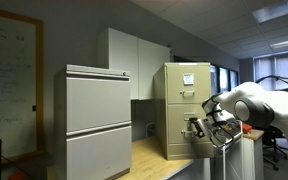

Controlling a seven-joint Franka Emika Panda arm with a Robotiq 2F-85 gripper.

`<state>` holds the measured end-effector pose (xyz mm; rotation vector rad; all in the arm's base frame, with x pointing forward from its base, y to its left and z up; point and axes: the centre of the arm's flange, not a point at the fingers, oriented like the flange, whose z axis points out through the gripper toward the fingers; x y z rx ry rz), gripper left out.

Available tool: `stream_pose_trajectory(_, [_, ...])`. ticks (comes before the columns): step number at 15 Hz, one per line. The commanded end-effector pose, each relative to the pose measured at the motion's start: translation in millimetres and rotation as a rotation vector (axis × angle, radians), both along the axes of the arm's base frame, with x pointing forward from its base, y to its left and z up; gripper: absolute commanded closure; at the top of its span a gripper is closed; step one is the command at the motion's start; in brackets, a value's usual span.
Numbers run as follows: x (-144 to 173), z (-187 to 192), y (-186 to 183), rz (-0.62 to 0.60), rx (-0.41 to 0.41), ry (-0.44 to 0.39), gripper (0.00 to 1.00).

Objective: Open the bottom drawer

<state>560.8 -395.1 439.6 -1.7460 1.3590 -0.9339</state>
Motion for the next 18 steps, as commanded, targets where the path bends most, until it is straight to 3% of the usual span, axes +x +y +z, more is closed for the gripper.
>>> stream_pose_trajectory(1, [11.5,-20.7,1.5,0.022,-0.003,0.038,0.00])
stream_pose_trajectory(5, [8.3,-49.8,-1.7,0.035,-0.023,0.113,0.00])
stream_pose_trajectory(7, [4.9,-53.9,-4.9,0.031,-0.026,0.118,0.27])
stream_pose_trajectory(12, [-4.6,-29.6,-2.3,0.083,-0.025,0.107,0.64])
stream_pose_trajectory(15, [-15.4,-3.9,8.0,0.146,-0.066,0.123,0.88])
stream_pose_trajectory(17, [-25.9,9.3,17.5,0.191,-0.113,0.126,0.99])
stream_pose_trajectory(18, [-32.0,13.4,23.3,0.221,-0.148,0.128,0.98])
